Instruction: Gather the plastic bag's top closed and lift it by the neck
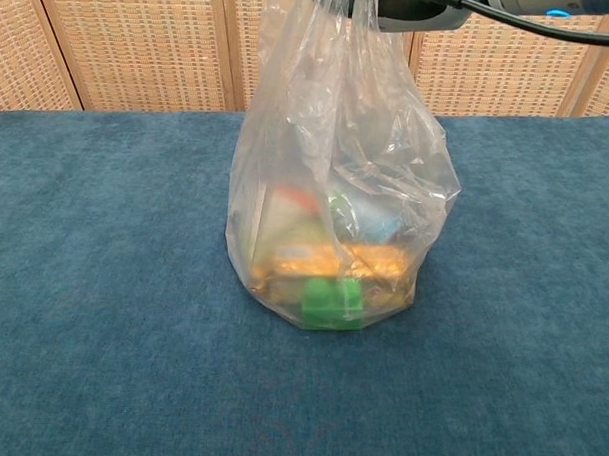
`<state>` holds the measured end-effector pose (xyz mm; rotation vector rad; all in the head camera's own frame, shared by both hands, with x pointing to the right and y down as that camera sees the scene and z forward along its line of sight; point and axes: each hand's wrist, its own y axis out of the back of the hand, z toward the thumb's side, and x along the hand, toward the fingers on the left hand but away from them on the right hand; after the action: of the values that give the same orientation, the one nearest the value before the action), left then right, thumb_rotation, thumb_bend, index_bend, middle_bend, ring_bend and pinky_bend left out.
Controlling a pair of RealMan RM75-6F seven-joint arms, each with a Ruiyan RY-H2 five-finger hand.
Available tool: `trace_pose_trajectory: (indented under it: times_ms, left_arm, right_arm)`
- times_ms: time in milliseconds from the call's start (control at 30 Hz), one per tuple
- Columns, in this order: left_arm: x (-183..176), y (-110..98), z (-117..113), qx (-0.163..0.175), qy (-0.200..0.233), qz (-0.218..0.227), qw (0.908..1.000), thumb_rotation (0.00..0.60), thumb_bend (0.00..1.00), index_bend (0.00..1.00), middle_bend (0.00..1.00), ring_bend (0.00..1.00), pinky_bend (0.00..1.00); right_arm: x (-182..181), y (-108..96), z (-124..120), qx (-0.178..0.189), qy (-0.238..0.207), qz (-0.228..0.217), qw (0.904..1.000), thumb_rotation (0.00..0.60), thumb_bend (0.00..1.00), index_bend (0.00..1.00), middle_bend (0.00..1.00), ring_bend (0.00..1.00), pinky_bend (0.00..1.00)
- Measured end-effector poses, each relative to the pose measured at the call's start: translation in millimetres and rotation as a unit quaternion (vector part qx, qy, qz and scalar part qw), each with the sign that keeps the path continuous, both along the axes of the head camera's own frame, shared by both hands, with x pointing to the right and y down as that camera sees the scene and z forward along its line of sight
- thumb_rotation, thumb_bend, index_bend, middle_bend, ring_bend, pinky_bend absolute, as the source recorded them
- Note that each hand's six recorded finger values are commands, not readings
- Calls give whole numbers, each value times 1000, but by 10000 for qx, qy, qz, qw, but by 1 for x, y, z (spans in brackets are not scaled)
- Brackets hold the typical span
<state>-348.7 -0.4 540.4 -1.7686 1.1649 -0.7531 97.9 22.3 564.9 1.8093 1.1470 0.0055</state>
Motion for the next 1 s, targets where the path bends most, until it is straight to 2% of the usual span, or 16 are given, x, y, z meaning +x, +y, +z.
trace_pose_trajectory:
  times_ms: [100, 167, 333, 433, 500, 567, 600, 800, 1000]
  left_arm:
    - [-2, 1, 0, 9, 14, -14, 10000, 600, 64, 0, 0, 0, 0]
    - [-4, 3, -1, 15, 19, -30, 10000, 600, 65, 0, 0, 0, 0]
    - [-11, 8, 2, -45, -3, -88, 10000, 600, 65, 0, 0, 0, 0]
    - [-15, 12, 4, -103, -33, -130, 9999, 600, 65, 0, 0, 0, 0]
    - [-18, 14, 5, -142, -28, -170, 9998, 600, 69, 0, 0, 0, 0]
    - [-21, 16, 6, -169, -23, -203, 9996, 600, 78, 0, 0, 0, 0]
    - [-23, 18, 7, -190, -20, -229, 9996, 600, 86, 0, 0, 0, 0]
    - [-34, 30, 11, -358, -71, -361, 9987, 600, 114, 0, 0, 0, 0]
    - [-46, 49, 16, -655, -293, -509, 9961, 600, 131, 0, 0, 0, 0]
  right_arm:
    - [-1, 2, -1, 14, 8, -110, 9999, 600, 463, 565, 709, 605, 520]
    - [-1, 3, -2, 34, 20, -192, 9998, 600, 472, 588, 718, 609, 593]
    - [0, 5, -3, 117, 102, -489, 9987, 600, 502, 604, 729, 613, 687]
    - [2, 5, -2, 168, 193, -640, 9976, 600, 658, 630, 744, 635, 771]
    - [3, 6, -2, 216, 287, -766, 9964, 600, 866, 671, 762, 652, 804]
    - [3, 6, -1, 252, 359, -888, 9951, 600, 979, 701, 777, 659, 810]
    - [3, 7, -1, 291, 422, -990, 9938, 600, 1000, 714, 785, 663, 814]
    - [7, 8, -2, 614, 905, -1542, 9820, 600, 1000, 772, 814, 693, 856]
    - [18, 7, 0, 890, 1450, -1870, 9675, 600, 1000, 809, 814, 695, 867]
